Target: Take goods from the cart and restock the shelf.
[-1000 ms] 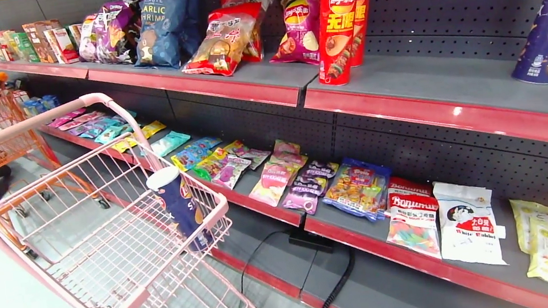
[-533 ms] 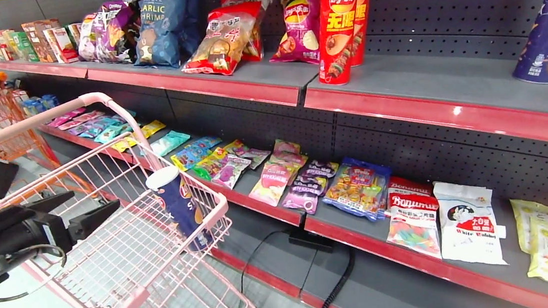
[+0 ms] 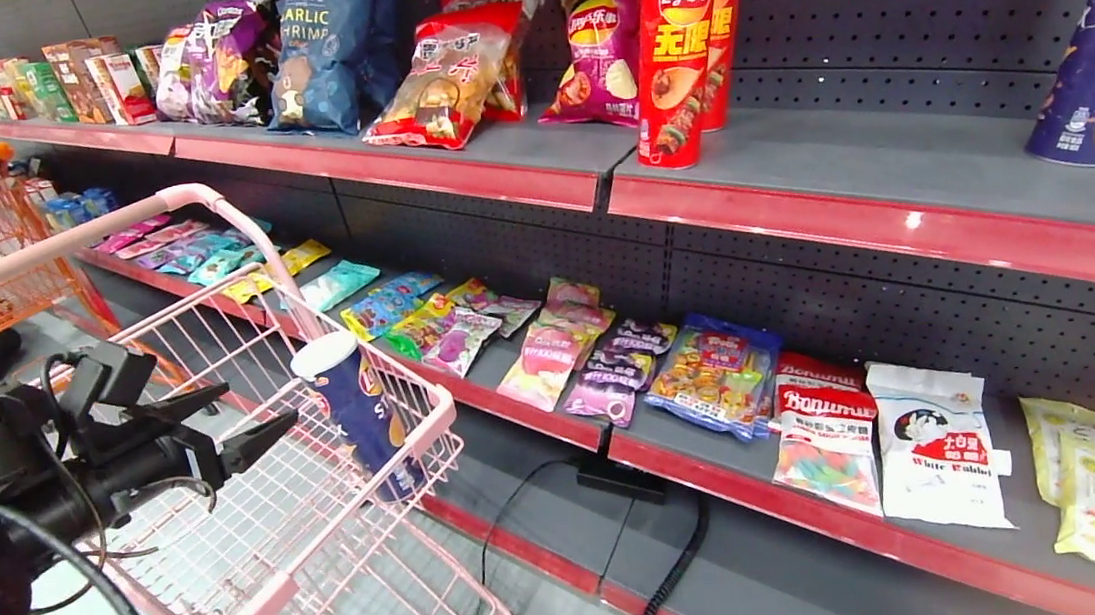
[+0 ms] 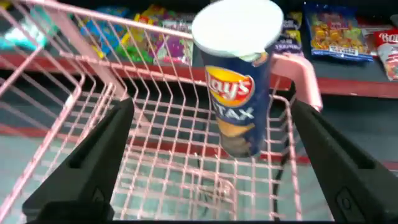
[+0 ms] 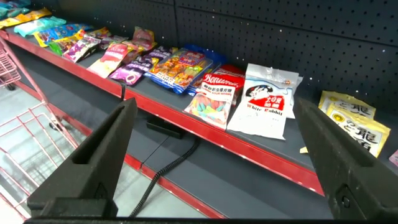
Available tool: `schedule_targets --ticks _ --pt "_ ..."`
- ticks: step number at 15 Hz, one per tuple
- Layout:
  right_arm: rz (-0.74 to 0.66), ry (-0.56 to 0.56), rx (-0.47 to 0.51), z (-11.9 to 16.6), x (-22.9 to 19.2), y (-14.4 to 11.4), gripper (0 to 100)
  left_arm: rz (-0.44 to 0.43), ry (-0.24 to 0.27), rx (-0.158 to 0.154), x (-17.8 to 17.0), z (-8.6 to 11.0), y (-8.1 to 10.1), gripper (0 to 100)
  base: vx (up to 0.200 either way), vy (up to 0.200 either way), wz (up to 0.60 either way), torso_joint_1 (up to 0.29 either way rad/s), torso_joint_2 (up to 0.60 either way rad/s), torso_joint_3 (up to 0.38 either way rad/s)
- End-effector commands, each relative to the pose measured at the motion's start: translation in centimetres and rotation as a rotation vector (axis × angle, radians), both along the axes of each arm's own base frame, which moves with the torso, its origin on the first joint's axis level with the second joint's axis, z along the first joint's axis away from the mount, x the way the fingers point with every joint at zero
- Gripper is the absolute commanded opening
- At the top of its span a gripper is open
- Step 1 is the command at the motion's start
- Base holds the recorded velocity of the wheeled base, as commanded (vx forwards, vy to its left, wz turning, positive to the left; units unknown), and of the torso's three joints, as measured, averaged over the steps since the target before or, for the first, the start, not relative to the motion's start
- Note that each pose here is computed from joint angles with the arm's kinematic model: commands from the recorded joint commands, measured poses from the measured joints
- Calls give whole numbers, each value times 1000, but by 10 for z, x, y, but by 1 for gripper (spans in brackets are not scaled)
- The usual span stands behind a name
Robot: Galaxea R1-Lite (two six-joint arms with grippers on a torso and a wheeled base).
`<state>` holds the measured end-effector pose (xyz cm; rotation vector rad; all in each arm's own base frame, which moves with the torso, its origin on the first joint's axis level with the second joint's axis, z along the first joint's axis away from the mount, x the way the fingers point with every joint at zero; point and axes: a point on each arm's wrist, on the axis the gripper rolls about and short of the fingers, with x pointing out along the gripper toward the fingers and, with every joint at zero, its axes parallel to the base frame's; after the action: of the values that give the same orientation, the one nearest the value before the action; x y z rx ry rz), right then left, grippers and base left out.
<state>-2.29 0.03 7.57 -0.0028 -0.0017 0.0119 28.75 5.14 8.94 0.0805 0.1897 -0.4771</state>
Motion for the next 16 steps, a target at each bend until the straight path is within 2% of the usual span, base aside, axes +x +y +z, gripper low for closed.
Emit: schedule_targets --ticks 1,3,5,10,13,16 --pt "0 -1 0 0 0 0 100 -28 31 -8 23 -33 1 100 0 0 0 0 0 0" --pt "0 -1 0 0 0 0 100 -74 50 -21 28 -41 -14 100 0 0 0 0 0 0" --pt "0 0 -2 0 0 0 100 -102 36 -19 39 -42 -21 100 0 0 0 0 0 0" --pt "-1 -1 -6 0 0 0 100 -131 -2 -22 62 -42 -33 100 0 0 0 0 0 0" --pt "-1 0 -8 0 0 0 100 -117 -3 -64 73 -36 -51 100 0 0 0 0 0 0" --pt "-1 0 -8 0 0 0 100 -122 3 -61 77 -42 -61 100 0 0 0 0 0 0"
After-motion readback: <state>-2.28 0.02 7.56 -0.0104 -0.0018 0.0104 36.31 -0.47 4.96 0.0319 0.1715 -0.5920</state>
